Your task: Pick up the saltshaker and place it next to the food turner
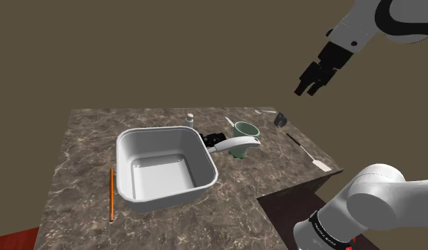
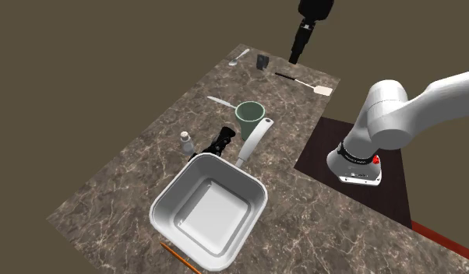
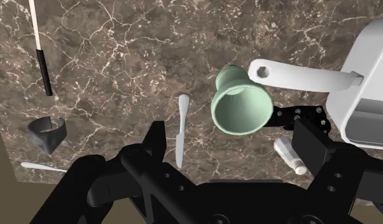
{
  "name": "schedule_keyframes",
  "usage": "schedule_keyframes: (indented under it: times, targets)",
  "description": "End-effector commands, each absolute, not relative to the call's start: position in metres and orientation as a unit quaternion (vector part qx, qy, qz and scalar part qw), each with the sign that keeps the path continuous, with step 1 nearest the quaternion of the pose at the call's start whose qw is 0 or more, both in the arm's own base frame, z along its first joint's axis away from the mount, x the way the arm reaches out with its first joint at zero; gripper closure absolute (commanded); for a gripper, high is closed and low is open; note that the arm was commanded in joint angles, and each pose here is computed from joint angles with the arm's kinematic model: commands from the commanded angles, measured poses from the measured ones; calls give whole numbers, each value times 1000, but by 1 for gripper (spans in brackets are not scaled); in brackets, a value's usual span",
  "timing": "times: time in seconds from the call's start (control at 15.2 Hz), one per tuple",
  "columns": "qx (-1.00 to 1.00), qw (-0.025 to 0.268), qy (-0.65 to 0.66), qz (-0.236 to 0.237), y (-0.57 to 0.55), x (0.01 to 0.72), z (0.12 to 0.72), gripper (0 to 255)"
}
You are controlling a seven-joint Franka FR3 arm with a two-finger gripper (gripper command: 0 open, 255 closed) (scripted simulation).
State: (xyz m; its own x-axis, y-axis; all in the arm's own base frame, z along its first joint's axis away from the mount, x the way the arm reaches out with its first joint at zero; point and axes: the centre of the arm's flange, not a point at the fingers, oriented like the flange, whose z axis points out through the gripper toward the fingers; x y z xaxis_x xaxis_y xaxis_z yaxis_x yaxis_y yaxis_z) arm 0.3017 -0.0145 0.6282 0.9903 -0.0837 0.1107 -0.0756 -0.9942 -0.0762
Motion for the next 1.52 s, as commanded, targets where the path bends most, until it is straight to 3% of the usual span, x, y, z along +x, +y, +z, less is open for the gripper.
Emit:
schedule_keyframes:
  times: [0.0,1.45]
  targets:
    - [-997,36,40,-57,-14,302,628,0]
    - [-988,42,101,-105,131,468,453,0]
